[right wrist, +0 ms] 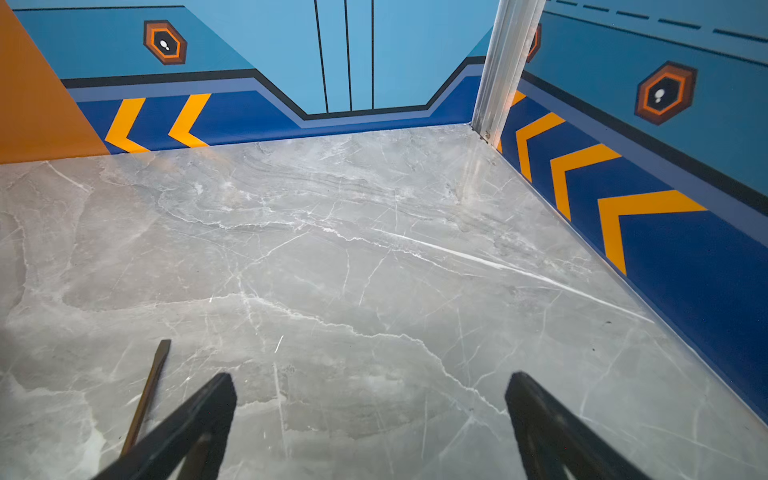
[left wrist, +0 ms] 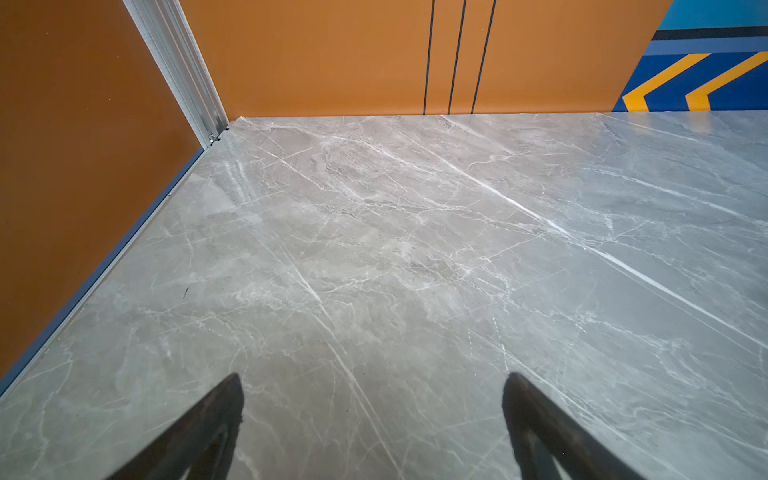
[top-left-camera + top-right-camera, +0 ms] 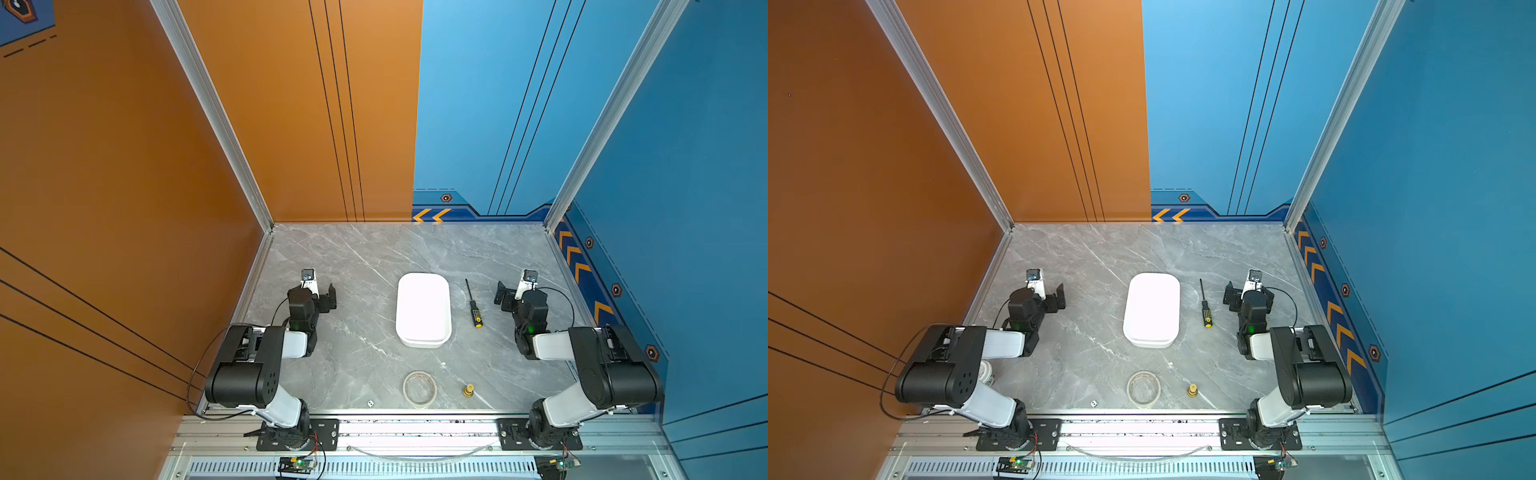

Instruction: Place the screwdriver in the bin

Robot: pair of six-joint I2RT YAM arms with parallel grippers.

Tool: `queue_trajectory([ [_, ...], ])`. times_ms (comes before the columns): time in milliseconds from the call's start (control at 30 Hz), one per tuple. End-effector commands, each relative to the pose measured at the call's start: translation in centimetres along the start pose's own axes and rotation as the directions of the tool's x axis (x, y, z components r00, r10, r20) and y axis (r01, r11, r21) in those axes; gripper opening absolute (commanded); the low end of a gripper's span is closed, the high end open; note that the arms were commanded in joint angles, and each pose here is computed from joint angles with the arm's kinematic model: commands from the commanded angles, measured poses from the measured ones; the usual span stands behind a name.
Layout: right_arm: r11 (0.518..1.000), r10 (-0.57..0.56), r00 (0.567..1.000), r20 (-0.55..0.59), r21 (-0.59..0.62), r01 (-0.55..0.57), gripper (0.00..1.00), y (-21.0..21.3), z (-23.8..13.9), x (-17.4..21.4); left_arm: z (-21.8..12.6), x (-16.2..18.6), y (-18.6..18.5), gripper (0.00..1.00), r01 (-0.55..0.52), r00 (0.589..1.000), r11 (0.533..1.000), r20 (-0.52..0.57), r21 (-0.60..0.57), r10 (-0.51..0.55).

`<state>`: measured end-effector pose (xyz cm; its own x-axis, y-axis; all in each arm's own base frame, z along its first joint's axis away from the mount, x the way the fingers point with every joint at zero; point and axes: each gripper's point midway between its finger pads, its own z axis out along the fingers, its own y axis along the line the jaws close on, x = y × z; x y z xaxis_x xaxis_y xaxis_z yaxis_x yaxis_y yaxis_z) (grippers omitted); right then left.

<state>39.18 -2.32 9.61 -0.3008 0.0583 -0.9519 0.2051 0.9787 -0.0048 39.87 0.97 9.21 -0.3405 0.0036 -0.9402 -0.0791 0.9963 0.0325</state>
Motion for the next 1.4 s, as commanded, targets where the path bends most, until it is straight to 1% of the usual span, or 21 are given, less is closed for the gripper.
queue_trajectory([
  [0, 1.0, -0.011, 1.0, -0.019, -0.012, 0.011, 1.0, 0.1, 0.1, 0.2, -0.1, 0.3, 0.2, 0.98, -0.014, 1.0, 1.0, 0.0, -0.019, 0.014],
  [67, 1.0, -0.012, 1.0, -0.018, -0.012, 0.011, 1.0, 0.1, 0.1, 0.2, -0.2, 0.3, 0.1, 0.98, -0.017, 1.0, 1.0, 0.0, -0.012, 0.017],
  [133, 1.0, -0.009, 1.0, -0.021, -0.015, 0.009, 1.0, 0.1, 0.1, 0.2, -0.1, 0.4, -0.8, 0.98, -0.034, 0.999, 0.998, -0.001, 0.051, 0.034],
  [200, 1.0, -0.01, 1.0, -0.013, 0.001, 0.01, 1.0, -0.1, 0.0, 0.1, -0.3, -0.1, -1.1, 0.98, -0.039, 0.999, 0.997, 0.006, 0.071, 0.038],
  [267, 0.999, -0.014, 1.0, 0.009, 0.044, 0.013, 1.0, -0.4, -0.5, -0.6, -0.7, -1.1, -1.8, 0.98, -0.066, 0.998, 0.994, -0.012, 0.092, 0.067],
  [367, 0.997, -0.023, 1.0, -0.007, 0.076, 0.023, 1.0, -0.8, -1.3, -2.2, -1.7, -3.8, -2.8, 0.98, -0.09, 0.995, 0.987, -0.031, 0.135, 0.095],
  [467, 0.998, -0.02, 0.998, -0.053, 0.051, 0.023, 1.0, -0.3, -2.2, -4.2, -2.9, -6.6, -4.5, 0.98, -0.038, 0.999, 0.974, -0.011, 0.223, 0.042],
  [533, 1.0, -0.002, 0.99, -0.142, 0.021, 0.005, 1.0, 0.3, -3.0, -5.0, -3.3, -7.5, -5.3, 0.98, 0.061, 0.997, 0.964, -0.067, 0.26, -0.045],
  [600, 1.0, -0.002, 0.965, -0.263, -0.029, -0.006, 1.0, 1.3, -3.9, -5.4, -3.5, -7.9, -6.2, 0.98, 0.138, 0.985, 0.945, -0.14, 0.297, -0.1],
  [667, 0.998, -0.016, 0.925, -0.381, -0.068, -0.011, 1.0, 2.0, -4.8, -4.9, -3.8, -7.9, -7.5, 0.98, 0.195, 0.971, 0.916, -0.201, 0.35, -0.13],
  [733, 0.994, -0.026, 0.873, -0.487, -0.109, -0.031, 1.0, 3.1, -5.5, -3.8, -4.1, -7.9, -8.8, 0.98, 0.269, 0.953, 0.873, -0.246, 0.406, -0.179],
  [833, 0.981, -0.066, 0.794, -0.604, -0.184, -0.058, 1.0, 5.4, -6.1, -1.9, -4.5, -7.7, -10.4, 0.98, 0.366, 0.922, 0.805, -0.302, 0.467, -0.244],
  [933, 0.975, -0.092, 0.735, -0.671, -0.212, -0.071, 0.98, 7.1, -6.3, -0.1, -4.8, -7.0, -11.8, 0.98, 0.453, 0.88, 0.738, -0.382, 0.5, -0.282],
  [1000, 0.969, -0.098, 0.706, -0.701, -0.23, -0.094, 0.96, 8.1, -6.4, 1.0, -5.0, -6.4, -12.5, 0.98, 0.492, 0.857, 0.704, -0.428, 0.512, -0.287],
  [1067, 0.962, -0.101, 0.677, -0.729, -0.245, -0.12, 0.95, 8.9, -6.5, 2.1, -5.4, -5.8, -13.1, 0.98, 0.515, 0.841, 0.68, -0.461, 0.523, -0.282],
  [1133, 0.962, -0.112, 0.651, -0.751, -0.247, -0.119, 0.93, 9.4, -6.7, 3.2, -6.0, -5.1, -13.7, 0.98, 0.539, 0.823, 0.655, -0.495, 0.529, -0.278],
  [1267, 0.965, -0.136, 0.623, -0.77, -0.247, -0.094, 0.92, 9.9, -6.9, 4.7, -7.2, -3.7, -15.2, 0.98, 0.583, 0.787, 0.607, -0.561, 0.539, -0.258],
  [1367, 0.964, -0.154, 0.596, -0.788, -0.252, -0.085, 0.9, 10.3, -7.2, 5.8, -8.0, -2.4, -16.2, 0.98, 0.635, 0.739, 0.568, -0.627, 0.524, -0.248],
])
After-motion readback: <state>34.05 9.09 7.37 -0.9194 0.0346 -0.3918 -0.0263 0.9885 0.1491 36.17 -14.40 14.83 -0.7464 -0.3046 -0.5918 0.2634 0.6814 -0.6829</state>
